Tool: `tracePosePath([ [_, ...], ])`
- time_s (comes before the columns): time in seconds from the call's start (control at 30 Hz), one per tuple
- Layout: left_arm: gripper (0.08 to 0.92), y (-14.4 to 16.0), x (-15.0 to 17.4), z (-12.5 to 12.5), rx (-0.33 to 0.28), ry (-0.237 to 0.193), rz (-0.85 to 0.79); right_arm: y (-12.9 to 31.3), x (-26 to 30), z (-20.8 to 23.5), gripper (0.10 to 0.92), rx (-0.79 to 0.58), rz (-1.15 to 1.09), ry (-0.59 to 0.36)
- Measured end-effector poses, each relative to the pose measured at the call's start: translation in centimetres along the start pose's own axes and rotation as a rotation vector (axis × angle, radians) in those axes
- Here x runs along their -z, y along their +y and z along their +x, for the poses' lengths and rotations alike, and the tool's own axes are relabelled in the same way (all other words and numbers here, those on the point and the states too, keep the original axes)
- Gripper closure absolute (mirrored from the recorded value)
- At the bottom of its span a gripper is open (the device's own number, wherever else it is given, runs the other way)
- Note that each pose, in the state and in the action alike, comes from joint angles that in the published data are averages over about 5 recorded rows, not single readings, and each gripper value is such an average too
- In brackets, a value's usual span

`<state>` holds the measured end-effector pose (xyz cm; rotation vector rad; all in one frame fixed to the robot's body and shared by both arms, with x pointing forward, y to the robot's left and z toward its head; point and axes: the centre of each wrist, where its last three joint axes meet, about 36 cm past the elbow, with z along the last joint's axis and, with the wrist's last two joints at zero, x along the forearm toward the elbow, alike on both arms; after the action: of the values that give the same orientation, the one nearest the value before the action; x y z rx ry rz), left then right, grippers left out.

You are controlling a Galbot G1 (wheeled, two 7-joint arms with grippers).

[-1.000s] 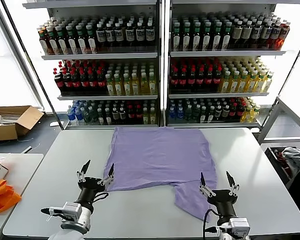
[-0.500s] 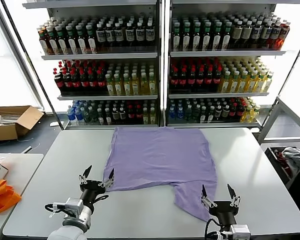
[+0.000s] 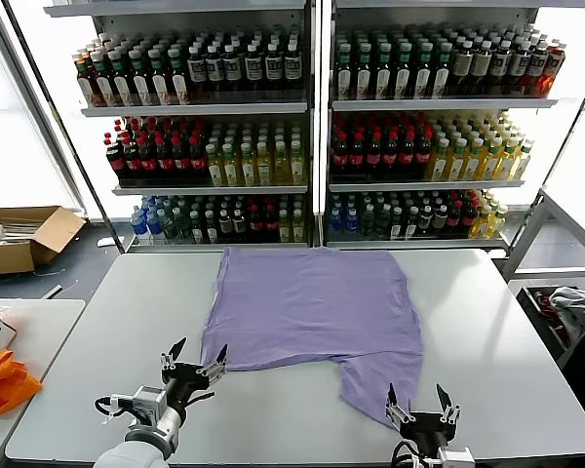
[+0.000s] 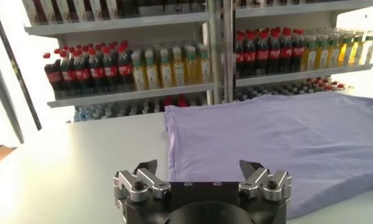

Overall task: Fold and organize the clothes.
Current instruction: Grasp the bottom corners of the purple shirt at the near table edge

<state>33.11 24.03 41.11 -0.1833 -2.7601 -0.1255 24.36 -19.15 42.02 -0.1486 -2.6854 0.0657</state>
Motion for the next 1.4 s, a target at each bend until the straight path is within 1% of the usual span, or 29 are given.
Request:
tracePosePath([
  [0.27,0.177,0.2,-0.4,-0.9,0.009,0.020,0.010,0.6,-0.6,0.0,0.200,-0.004,-0.005,0.034],
  [0.77,0.177,0.5,-1.4,-2.3,0.017,0.047,0.026,1.4,-1.3,-0.2,0.200,-0.008,-0.022,0.063],
  [1.1,0.177,0.7,-2.2,-2.5,0.020,0.072,0.021,1.6,-1.7,-0.5,0.200,-0.008,-0.028,0.076],
  [1.4,0.177,0.4,-2.5,-2.4,0.015,0.083,0.012,1.8,-2.3,-0.6,0.200,-0.001,-0.033,0.090],
])
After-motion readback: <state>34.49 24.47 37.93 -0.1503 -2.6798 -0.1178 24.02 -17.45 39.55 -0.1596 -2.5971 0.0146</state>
